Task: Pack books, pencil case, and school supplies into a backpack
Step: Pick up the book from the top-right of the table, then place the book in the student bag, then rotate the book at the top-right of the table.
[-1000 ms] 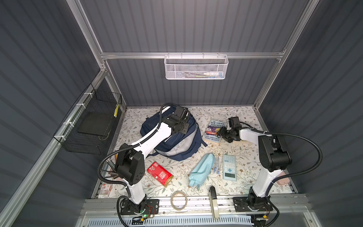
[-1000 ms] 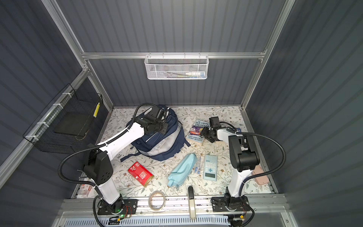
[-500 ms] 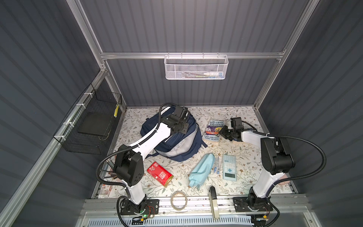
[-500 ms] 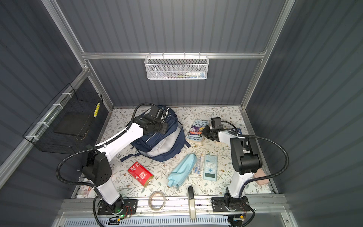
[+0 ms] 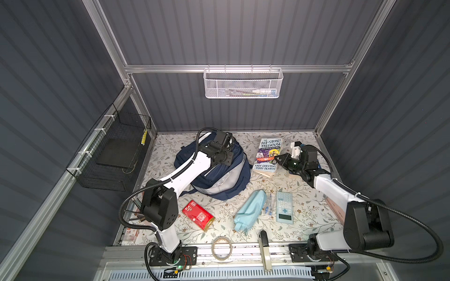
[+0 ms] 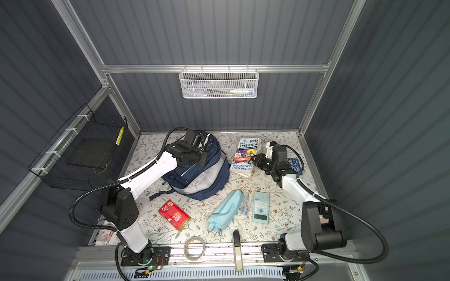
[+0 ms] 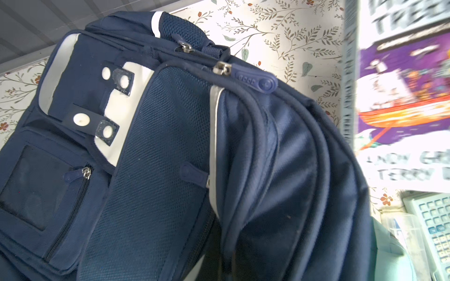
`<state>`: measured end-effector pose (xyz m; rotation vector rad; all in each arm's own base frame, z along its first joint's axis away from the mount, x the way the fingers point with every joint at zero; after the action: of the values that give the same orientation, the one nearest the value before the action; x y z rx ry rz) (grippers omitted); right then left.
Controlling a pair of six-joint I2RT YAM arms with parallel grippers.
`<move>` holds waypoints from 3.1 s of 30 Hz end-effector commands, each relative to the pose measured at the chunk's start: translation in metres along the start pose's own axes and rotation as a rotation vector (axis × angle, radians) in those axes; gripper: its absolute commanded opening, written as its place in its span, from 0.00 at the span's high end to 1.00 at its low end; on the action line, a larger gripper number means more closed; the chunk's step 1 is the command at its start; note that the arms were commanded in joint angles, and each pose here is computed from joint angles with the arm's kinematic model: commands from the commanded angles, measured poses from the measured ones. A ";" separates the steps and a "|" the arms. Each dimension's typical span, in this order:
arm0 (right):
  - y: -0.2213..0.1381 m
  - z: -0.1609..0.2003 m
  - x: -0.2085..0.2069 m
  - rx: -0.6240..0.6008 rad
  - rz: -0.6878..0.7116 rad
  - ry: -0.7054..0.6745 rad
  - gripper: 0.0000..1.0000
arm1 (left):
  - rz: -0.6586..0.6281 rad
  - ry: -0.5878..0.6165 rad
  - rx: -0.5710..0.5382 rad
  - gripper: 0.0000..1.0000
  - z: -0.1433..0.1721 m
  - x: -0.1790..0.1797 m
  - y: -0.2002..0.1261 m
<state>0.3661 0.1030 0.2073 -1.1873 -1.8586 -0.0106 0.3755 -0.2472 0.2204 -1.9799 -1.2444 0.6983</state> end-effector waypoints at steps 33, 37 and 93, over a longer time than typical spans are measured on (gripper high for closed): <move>0.209 0.087 0.109 0.074 -0.162 0.203 1.00 | 0.223 -0.088 -0.109 1.00 -0.056 -0.034 -0.051; 0.228 0.097 0.113 -0.036 -0.123 0.223 1.00 | 0.231 -0.095 -0.115 1.00 -0.058 -0.035 -0.056; -0.088 0.048 -0.102 0.045 0.384 0.406 0.01 | 0.192 -0.178 -0.102 1.00 -0.020 -0.010 -0.025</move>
<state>0.2895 0.0015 0.1681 -1.4757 -1.3217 0.0153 0.3681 -0.2592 0.2411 -2.1411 -1.1665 0.9703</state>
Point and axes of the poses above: each gripper's point midway between its finger pads, its own y axis out along the fingers, its own x axis along the line the jaws close on, z = x × y, the point moved 4 cm from there along -y, back along the fingers, and after that the axes turned 4 degrees about -y, right-handed, at the moved point
